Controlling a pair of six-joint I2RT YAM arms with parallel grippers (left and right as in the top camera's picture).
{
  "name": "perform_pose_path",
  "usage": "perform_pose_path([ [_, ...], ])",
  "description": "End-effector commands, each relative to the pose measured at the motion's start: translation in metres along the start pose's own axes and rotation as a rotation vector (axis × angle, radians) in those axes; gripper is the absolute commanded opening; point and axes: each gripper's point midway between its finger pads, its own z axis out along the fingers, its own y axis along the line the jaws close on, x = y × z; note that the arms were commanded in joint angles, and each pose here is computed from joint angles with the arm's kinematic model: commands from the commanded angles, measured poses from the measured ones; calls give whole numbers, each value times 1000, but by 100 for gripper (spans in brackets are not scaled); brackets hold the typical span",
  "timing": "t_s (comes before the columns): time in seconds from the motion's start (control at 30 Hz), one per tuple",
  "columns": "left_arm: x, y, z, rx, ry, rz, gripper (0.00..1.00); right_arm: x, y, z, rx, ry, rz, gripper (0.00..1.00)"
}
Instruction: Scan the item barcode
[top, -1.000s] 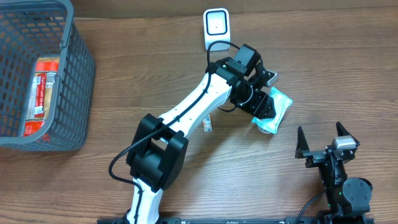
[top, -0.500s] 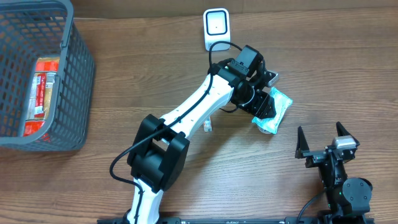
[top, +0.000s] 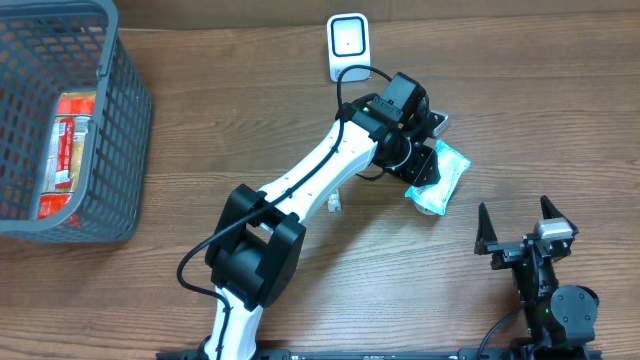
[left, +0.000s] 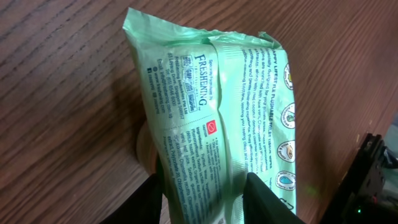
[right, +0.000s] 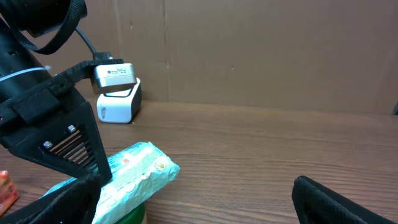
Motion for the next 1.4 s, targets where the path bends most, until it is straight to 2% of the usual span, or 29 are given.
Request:
perform_pose_path([
  [0.0,5,1,5,-10,12,-6,32,2,-2,0,10,-1,-5,100],
  [0.27,17,6,12,-16,41,-21,31,2,-2,0,10,-1,-5,100],
  [0.5,3,6,-1,-15,-2,-14,4,2,-2,0,10,-1,-4,100],
  [0.7,-19,5,-32,-18,-81,-14,4,2,-2,0,10,-1,-4,100],
  [1.03,-27,15,-84,-37,-160,-81,4,2,-2,0,10,-1,-4,100],
  [1.2,-17,27,-93,-64,-135,-136,4,2,-2,0,10,-1,-5,100],
  [1.37,5,57,-92,-223,-75,-258,4,2,-2,0,10,-1,-5,100],
])
